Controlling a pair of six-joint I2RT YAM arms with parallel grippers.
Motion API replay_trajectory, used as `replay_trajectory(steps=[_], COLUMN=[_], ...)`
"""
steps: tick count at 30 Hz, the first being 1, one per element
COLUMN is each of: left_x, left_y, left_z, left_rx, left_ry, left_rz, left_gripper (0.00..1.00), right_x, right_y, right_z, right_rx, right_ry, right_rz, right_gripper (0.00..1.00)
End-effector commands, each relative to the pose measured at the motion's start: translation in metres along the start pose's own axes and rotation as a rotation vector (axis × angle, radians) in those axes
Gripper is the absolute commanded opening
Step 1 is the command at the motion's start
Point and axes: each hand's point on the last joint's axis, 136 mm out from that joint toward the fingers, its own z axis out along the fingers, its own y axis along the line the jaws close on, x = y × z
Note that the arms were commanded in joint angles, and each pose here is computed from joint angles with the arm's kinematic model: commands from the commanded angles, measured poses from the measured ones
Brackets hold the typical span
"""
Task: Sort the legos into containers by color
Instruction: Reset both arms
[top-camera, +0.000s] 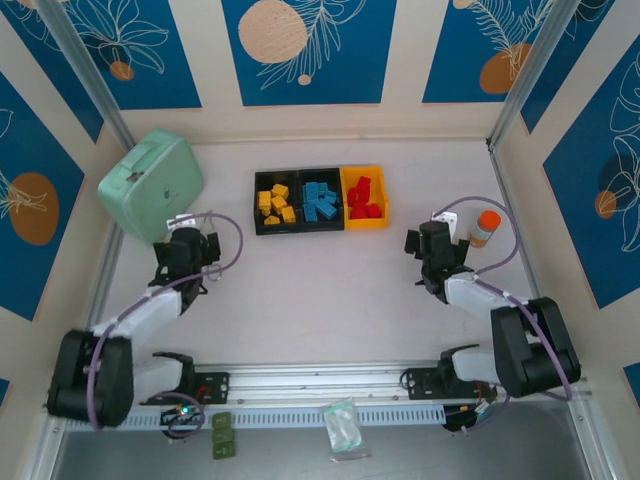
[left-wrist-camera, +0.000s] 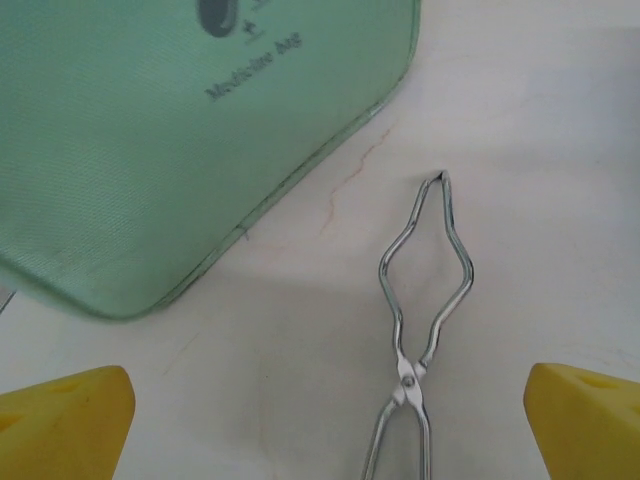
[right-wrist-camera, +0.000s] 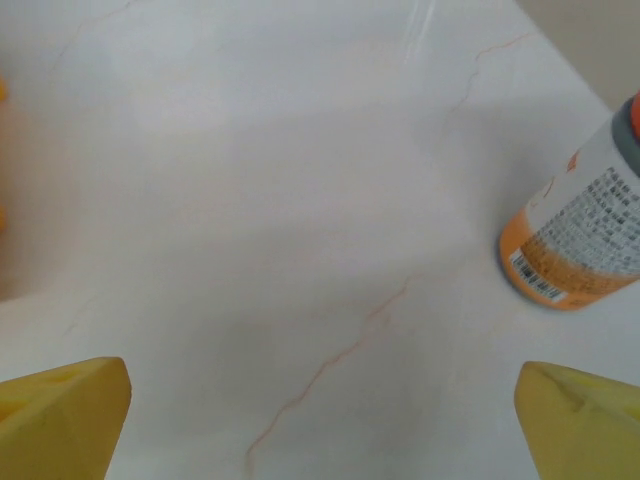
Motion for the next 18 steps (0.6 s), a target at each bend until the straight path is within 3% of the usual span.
replay_trajectory(steps=[1,4,7,8,11,15,18], left_x=[-0.038,-0.03,-0.018,-0.024,-0.019,-0.021,-0.021], left_y=[-0.007,-0.01,-0.039,-0.041,-0.033,-0.032,-0.032], left_z=[0.005,0.011,0.013,0.015,0.028,0.027,0.028], left_rx=[0.024,0.043,0.197,0.198,0.144,0.145,0.145], left_ry=[-0.232,-0.266,-0.255,-0.318,-0.208,-0.228,-0.225], left_rz=[0.017,0.001,0.075,0.084,0.057,0.054,0.053], left_gripper=[0.99,0.99,0.99,0.99,0.99,0.99,1.0], right_x=[-0.051,-0.043,-0.028,-0.034,-0.033,-0.034,-0.032], right_y=[0.011,0.018,0.048,0.049,0.032,0.034,0.033], right_z=[-0.003,0.009,0.012,0.013,0.028,0.023,0.026], right_rx=[-0.088,-0.203,-0.407,-0.415,-0.336,-0.289,-0.342], right_ry=[-0.243,-0.262,-0.205,-0.26,-0.17,-0.199,-0.158], right_rz=[0.043,0.051,-0.025,-0.018,0.05,0.015,0.041], right_gripper=[0.99,0.99,0.99,0.99,0.99,0.99,0.99])
